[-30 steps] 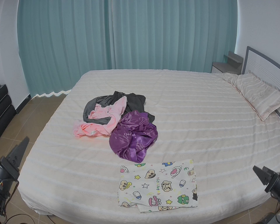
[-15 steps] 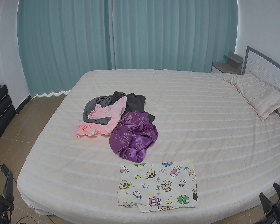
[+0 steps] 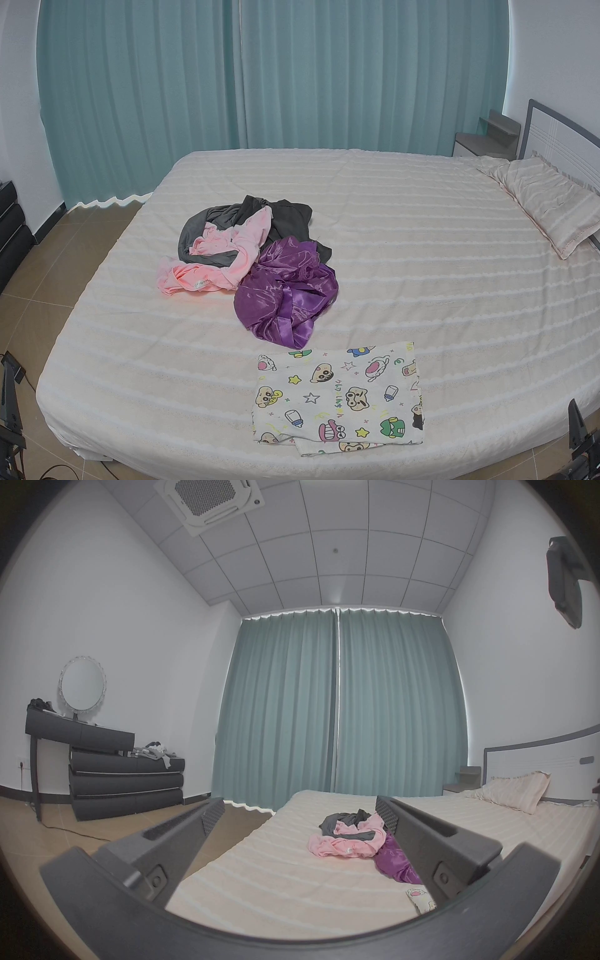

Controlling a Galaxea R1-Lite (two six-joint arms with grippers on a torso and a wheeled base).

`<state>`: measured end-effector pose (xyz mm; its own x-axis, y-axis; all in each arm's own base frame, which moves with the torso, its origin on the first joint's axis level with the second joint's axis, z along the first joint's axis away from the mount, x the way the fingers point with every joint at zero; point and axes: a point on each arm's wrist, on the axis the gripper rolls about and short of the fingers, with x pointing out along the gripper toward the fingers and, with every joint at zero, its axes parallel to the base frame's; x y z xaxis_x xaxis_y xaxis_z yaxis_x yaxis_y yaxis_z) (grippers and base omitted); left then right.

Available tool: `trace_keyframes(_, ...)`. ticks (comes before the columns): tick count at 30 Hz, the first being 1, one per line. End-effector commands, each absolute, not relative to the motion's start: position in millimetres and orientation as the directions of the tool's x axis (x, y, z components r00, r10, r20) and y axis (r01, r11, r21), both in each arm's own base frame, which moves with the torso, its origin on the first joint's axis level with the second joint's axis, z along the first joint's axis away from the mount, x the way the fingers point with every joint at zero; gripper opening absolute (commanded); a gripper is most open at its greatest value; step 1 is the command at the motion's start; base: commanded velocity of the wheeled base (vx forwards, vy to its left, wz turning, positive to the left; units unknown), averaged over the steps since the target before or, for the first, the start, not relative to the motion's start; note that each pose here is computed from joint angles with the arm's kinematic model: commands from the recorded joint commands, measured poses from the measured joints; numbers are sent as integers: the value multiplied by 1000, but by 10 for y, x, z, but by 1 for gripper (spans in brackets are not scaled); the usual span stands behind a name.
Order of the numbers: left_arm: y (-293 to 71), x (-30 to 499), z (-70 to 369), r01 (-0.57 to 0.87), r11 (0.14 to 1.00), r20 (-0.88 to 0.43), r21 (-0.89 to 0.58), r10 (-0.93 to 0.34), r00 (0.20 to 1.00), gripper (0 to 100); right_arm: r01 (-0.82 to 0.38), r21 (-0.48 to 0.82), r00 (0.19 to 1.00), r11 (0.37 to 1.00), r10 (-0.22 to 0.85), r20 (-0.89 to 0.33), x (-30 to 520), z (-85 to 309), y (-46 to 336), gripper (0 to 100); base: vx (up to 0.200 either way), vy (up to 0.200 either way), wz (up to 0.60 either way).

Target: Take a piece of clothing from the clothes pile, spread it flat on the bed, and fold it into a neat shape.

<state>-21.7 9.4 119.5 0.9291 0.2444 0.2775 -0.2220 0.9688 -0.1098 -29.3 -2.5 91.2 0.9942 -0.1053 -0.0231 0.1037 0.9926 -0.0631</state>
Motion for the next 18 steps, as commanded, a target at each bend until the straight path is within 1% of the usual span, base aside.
trace_keyframes(1, 92, -185, 1105, -235, 969, 221, -77, 247, 944, 100, 137, -103, 991, 985, -135, 27, -258, 844, -32, 100, 0, 0, 0)
trace_keyframes(4, 90, -169, 1020, -239, 970, 141, -51, 244, 959, 100, 137, -88, 990, 987, -135, 29, -256, 840, -32, 100, 0, 0, 0)
trace_keyframes(5, 90, -168, 1016, -240, 970, 137, -48, 244, 960, 100, 137, -88, 990, 987, -135, 29, -256, 840, -32, 100, 0, 0, 0)
trace_keyframes(6, 89, -161, 962, -241, 970, 87, -32, 243, 966, 100, 137, -83, 990, 987, -135, 29, -256, 840, -32, 100, 0, 0, 0)
trace_keyframes(9, 87, -158, 906, -237, 971, 35, -17, 237, 971, 100, 130, -71, 991, 989, -129, 29, -256, 840, -31, 100, 0, 0, 0)
trace_keyframes(12, 79, -155, 859, -201, 980, -9, -7, 201, 980, 100, 59, -19, 998, 998, -58, 20, -258, 839, -15, 100, 0, 0, 0)
trace_keyframes(13, 72, -154, 847, -167, 986, -21, -4, 166, 986, 100, 11, 2, 1000, 1000, -11, 6, -261, 833, -5, 100, 0, 0, 0)
trace_keyframes(14, 65, -153, 845, -139, 990, -22, -5, 139, 990, 100, -15, 22, 1000, 1000, 15, -3, -262, 826, 1, 100, 0, 0, 0)
trace_keyframes(18, 57, -152, 844, -103, 995, -24, 3, 103, 994, 100, -29, 44, 1000, 999, 29, 2, -262, 831, 4, 100, 0, 0, 0)
